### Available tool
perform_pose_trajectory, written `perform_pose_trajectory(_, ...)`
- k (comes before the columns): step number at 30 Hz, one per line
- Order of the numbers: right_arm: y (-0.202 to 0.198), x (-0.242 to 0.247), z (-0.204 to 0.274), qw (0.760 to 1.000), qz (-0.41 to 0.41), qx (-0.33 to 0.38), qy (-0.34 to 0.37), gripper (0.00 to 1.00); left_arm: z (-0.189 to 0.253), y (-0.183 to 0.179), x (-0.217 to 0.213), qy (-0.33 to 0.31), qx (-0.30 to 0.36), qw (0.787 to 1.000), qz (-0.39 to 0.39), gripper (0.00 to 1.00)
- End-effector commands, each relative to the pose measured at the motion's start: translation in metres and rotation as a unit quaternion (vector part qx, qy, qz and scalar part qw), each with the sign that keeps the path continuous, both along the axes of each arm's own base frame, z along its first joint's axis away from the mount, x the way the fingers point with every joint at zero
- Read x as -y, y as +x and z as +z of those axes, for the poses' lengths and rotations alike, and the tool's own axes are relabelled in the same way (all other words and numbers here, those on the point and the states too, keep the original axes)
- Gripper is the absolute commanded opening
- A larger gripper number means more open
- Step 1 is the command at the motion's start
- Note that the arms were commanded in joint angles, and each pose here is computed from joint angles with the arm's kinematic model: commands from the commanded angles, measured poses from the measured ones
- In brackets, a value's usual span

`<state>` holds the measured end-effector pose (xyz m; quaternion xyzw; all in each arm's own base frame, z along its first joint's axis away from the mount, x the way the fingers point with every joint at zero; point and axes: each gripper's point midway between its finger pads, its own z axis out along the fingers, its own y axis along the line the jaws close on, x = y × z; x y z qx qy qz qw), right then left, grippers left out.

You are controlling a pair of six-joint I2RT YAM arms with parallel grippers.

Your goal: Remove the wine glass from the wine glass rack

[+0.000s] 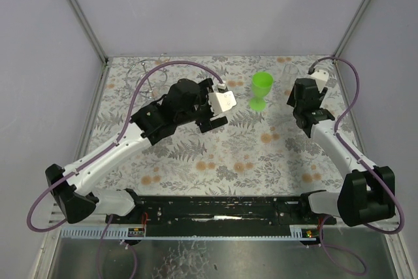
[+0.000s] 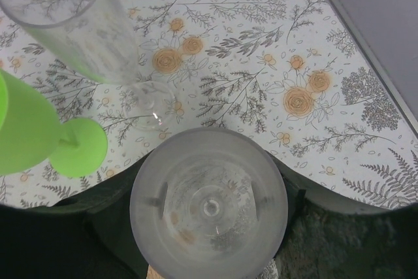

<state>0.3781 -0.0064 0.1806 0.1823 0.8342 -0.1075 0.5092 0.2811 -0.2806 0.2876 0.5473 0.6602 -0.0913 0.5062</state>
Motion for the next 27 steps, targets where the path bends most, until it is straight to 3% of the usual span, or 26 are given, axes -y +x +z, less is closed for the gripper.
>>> perform_pose_trajectory(1,0.019,0.007,0.041,0.993,-0.030,0.114,-0.004,0.24,0.014,0.002,0.004,-0.017,-0.001,1.000,0.000,0.85)
perform_pose_trajectory(14,0.033,-0.010,0.010,0.993,-0.001,0.117,-0.001,0.24,0.018,0.008,0.007,-0.007,-0.008,1.000,0.004,0.85)
perform_pose_trajectory(18,0.033,-0.010,0.001,0.994,0.001,0.108,-0.005,0.29,0.016,0.007,0.006,-0.004,-0.010,1.000,0.005,0.85)
perform_pose_trajectory(21,0.033,-0.010,-0.004,0.995,0.000,0.104,-0.005,0.38,0.014,0.007,0.005,-0.002,-0.012,1.000,0.006,0.85)
perform_pose_trajectory(27,0.032,-0.009,-0.001,0.995,-0.002,0.101,-0.007,0.69,0.012,0.007,0.005,-0.002,-0.015,1.000,0.005,0.85)
